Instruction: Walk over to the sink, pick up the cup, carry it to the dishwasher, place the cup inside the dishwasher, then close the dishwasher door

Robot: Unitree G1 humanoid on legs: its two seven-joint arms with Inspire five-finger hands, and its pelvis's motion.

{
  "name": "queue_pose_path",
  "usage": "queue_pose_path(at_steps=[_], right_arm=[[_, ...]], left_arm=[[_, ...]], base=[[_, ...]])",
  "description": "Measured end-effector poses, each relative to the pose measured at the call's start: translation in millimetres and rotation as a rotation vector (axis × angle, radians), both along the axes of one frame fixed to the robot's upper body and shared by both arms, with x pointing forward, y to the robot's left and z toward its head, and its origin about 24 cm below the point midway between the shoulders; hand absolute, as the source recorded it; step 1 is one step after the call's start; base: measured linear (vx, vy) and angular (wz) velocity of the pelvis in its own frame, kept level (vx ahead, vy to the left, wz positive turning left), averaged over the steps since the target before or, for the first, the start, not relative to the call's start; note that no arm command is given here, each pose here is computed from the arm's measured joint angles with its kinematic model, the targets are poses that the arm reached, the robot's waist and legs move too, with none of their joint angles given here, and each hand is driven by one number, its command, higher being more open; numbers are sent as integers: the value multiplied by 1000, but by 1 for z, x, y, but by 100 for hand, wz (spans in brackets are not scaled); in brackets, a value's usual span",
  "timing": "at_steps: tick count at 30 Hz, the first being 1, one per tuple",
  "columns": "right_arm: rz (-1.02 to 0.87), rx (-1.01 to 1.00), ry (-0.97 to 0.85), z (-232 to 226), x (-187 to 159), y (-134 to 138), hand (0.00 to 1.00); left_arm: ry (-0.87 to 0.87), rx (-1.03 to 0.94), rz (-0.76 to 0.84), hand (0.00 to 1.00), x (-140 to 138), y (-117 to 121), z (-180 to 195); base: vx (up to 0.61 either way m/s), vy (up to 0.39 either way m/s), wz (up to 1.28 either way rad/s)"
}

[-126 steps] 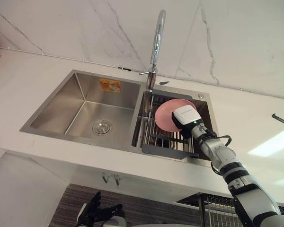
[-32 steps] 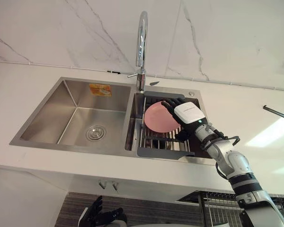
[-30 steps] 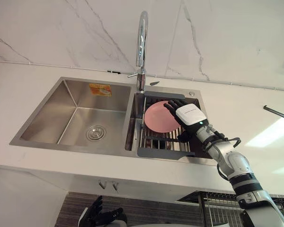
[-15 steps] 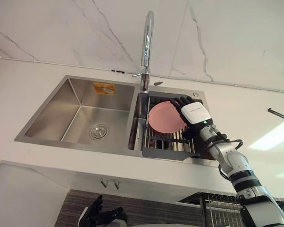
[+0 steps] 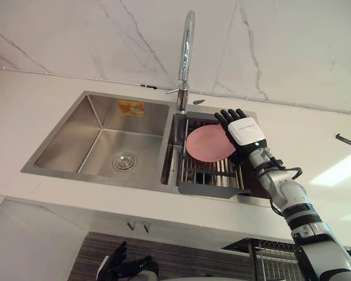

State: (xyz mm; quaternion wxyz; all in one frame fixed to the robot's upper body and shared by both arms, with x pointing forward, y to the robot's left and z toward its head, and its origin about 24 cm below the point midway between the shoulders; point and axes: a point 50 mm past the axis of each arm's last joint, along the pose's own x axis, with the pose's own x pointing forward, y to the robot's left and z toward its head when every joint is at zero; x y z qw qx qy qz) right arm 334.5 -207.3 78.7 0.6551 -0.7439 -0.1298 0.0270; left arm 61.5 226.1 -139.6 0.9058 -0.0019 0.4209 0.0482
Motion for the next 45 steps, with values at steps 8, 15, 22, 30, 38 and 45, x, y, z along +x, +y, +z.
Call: queue_pose_path(at_steps=[8,15,22,30,38,45], right_arm=[[-13,-7,50,-9,2,-3,100],[-6,14,56,-9,4,-1,0],[-13,59,36,-6,6,-2,0],[39,82,16,0,8,5,0],[44,84,7,2,8,6,0],[66,126,-32,11,6,11,0]], left_arm=[[-26,-4,5,100,5,1,3],[-40,-8,15,100,7,3,4],[-61,-9,4,100,14,4,6],[-68,-6,-2,100,17,6,7],[-71,-4,-4,100,18,6,8],[-74,-3,-5,100,18,6,8]], base=[[2,0,2],[-2,0,2],[-9,-1,0],[0,0,0],[0,0,0],[2,-2,-3]])
